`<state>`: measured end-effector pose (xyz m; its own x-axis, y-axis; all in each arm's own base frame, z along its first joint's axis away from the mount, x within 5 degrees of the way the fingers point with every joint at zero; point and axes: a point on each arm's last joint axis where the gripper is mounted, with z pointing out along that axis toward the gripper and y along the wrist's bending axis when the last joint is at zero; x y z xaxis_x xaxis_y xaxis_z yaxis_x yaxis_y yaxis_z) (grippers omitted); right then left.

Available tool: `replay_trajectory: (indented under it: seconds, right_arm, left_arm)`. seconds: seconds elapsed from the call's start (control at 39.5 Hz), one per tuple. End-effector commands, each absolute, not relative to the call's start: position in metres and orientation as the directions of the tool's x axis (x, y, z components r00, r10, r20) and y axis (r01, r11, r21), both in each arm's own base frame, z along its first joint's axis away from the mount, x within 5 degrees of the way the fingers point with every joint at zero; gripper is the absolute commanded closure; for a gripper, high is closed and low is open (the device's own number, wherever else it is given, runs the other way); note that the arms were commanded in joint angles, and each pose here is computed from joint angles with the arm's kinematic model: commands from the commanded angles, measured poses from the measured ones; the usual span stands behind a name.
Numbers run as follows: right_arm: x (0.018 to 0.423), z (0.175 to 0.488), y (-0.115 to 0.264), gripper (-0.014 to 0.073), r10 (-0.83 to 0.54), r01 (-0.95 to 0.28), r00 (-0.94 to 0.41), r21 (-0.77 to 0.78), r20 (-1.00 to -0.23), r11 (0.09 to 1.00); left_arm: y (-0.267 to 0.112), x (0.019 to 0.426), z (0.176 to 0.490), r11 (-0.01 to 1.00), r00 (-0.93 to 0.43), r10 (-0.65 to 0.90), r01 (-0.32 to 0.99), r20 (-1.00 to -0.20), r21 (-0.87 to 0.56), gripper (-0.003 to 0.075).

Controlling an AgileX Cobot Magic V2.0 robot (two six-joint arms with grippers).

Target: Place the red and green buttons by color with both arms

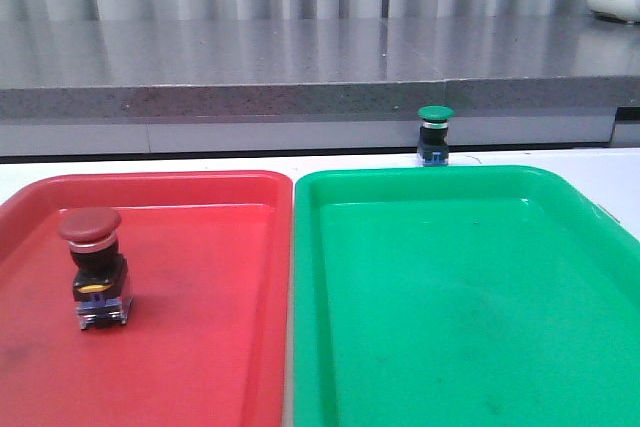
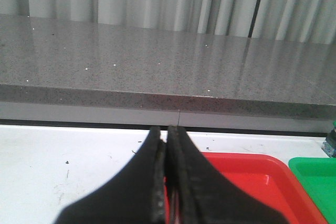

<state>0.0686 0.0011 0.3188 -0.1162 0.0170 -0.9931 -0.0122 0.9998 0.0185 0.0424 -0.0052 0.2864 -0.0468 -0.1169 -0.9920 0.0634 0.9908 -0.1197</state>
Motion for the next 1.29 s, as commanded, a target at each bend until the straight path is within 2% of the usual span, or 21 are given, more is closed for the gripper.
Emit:
replay_trajectory:
  seconds: [0.0, 0.25, 0.48, 0.81, 0.99, 1.26]
  right_arm:
    - [0.083, 0.339, 0.001, 0.0057, 0.014, -0.007, -0.056, 0.014, -0.998, 1.000]
    - [0.156, 0.345, 0.001, 0.0059, 0.014, -0.004, -0.271, 0.015, -0.963, 1.000]
    - [0.224, 0.344, 0.005, 0.0059, 0.022, -0.014, -0.399, 0.030, -0.917, 0.999]
    - [0.309, 0.337, 0.064, 0.0059, -0.038, -0.177, -0.502, 0.060, -0.864, 0.982]
    - [0.347, 0.331, 0.089, 0.0059, -0.058, -0.209, -0.574, 0.077, -0.817, 0.975]
    - [0.406, 0.307, 0.107, 0.0059, -0.034, -0.178, -0.655, 0.110, -0.755, 0.978]
  left_arm:
    - [-0.004, 0.042, 0.301, 0.990, 0.052, -0.132, 0.063, -0.990, -0.129, 0.0740]
    - [-0.004, 0.042, 0.301, 0.990, 0.052, -0.132, 0.063, -0.990, -0.129, 0.0740]
    - [-0.004, 0.042, 0.301, 0.990, 0.052, -0.132, 0.063, -0.990, -0.129, 0.0740]
    - [-0.004, 0.042, 0.301, 0.990, 0.052, -0.132, 0.063, -0.990, -0.129, 0.0740]
    - [-0.004, 0.042, 0.301, 0.990, 0.052, -0.132, 0.063, -0.990, -0.129, 0.0740]
    - [-0.004, 0.042, 0.301, 0.990, 0.052, -0.132, 0.063, -0.990, -0.129, 0.0740]
